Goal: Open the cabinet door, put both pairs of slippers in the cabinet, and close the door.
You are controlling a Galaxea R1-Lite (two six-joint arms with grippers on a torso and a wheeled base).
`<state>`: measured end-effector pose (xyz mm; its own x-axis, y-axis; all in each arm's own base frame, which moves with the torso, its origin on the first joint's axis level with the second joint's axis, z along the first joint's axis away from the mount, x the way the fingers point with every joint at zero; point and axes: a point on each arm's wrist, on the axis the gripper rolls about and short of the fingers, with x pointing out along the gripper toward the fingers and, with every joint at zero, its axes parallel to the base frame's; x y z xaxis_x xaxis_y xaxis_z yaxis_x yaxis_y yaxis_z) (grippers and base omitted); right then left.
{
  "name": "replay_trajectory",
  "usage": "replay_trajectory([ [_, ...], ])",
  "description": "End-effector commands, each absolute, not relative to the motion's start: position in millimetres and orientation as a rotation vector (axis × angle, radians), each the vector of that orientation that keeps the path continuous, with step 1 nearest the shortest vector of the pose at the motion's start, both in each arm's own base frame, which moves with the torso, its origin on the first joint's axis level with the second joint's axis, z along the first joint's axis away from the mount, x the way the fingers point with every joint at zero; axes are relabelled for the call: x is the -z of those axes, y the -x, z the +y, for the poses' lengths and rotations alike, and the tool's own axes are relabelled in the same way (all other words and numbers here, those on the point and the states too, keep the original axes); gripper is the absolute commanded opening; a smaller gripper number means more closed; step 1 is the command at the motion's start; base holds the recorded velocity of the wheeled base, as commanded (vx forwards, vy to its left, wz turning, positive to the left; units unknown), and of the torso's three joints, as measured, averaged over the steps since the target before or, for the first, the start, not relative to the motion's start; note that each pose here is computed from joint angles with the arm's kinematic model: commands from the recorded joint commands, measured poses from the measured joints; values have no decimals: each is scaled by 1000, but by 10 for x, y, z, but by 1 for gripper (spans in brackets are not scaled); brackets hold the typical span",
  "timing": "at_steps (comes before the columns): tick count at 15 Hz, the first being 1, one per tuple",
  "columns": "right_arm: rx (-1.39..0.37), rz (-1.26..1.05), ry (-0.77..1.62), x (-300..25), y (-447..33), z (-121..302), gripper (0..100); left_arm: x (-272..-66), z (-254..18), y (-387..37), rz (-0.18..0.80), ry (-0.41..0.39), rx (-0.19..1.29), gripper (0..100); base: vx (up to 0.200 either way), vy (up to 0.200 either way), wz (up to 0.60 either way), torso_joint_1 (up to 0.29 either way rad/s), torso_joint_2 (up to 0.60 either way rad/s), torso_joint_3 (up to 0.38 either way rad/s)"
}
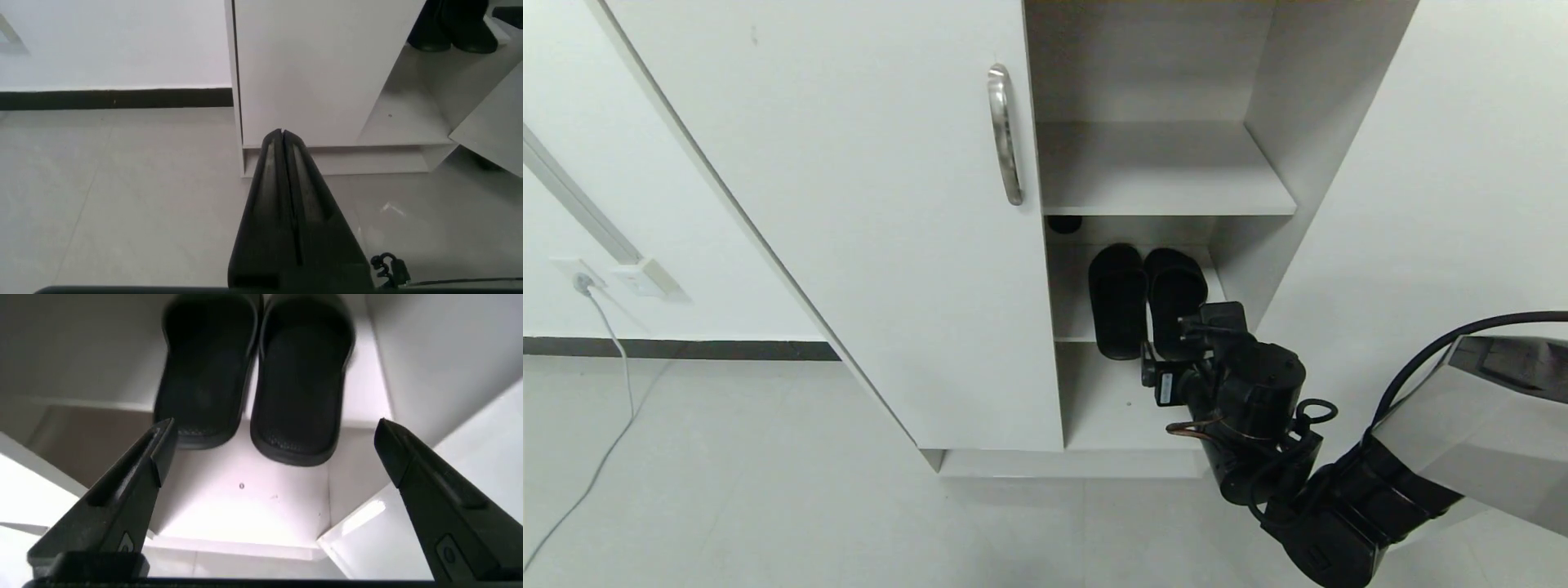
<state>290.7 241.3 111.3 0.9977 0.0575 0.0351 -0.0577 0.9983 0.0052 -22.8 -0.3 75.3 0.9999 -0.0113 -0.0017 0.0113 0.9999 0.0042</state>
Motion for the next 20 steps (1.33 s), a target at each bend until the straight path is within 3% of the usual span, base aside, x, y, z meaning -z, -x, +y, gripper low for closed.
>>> replay_trajectory([
  [1,-58,-35,-6,-1110,-2908,2415,100,-753,-3,228,2,-5,12,0,0,0,0,2,-7,198],
  [11,-58,-23,3,-1064,-2906,2413,100,-755,-2,227,2,-3,11,0,0,0,0,2,0,192],
  [20,-136,-8,20,-1058,-2782,2343,100,-755,-2,228,0,-3,11,0,0,0,0,1,0,6],
])
